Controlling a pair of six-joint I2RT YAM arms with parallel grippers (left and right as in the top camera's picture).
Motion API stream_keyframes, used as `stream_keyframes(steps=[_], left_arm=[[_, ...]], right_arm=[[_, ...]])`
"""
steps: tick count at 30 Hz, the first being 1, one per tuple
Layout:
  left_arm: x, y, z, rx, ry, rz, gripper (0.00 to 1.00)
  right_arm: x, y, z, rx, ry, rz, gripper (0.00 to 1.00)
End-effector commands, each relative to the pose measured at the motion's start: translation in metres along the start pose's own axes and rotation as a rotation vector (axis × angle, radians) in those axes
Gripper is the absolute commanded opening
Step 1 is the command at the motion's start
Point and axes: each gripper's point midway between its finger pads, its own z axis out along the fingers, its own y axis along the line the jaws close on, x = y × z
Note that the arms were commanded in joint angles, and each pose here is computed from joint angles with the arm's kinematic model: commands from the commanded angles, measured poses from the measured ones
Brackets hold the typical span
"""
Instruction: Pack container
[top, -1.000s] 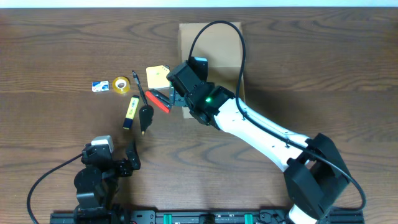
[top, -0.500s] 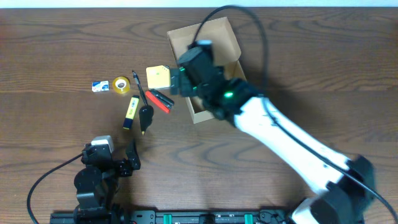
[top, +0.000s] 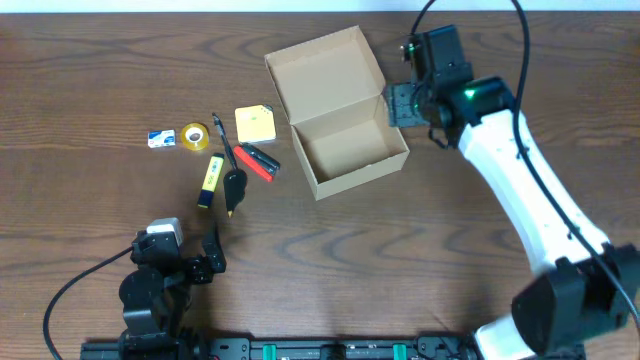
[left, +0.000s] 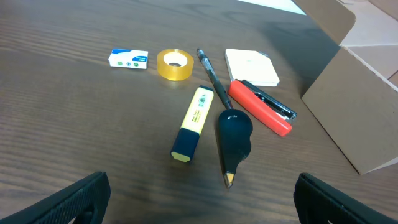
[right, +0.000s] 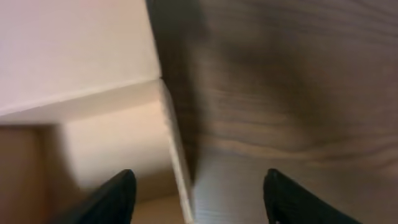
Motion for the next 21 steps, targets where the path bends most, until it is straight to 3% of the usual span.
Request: stream_keyframes(steps=[1,3,17,19,21], left_arm=[[0.005,0.000,0.002,0.002,0.009,-0.010,0.95],[0.005,0.000,0.002,0.002,0.009,-0.010,0.95],[0.005,0.000,0.002,0.001,0.009,-0.010,0.95],[0.005,0.000,0.002,0.001,0.009,-0.010,0.95],[0.005,0.000,0.002,0.001,0.009,-0.010,0.95]], right_arm=[[0.013,0.004,0.023,-0.098,0.073,-0.124,0.63],[0.024,0.009,0.037,-0.141,0.120,-0.167,0.56],[0.039,0.020,0.065,-0.195,0.186,-0.203,0.54],[0.044,0.021,0.075,-0.196,0.201,-0.203,0.47],[0.050,0.022,0.083,-0.196,0.224,-0.196,0.34]])
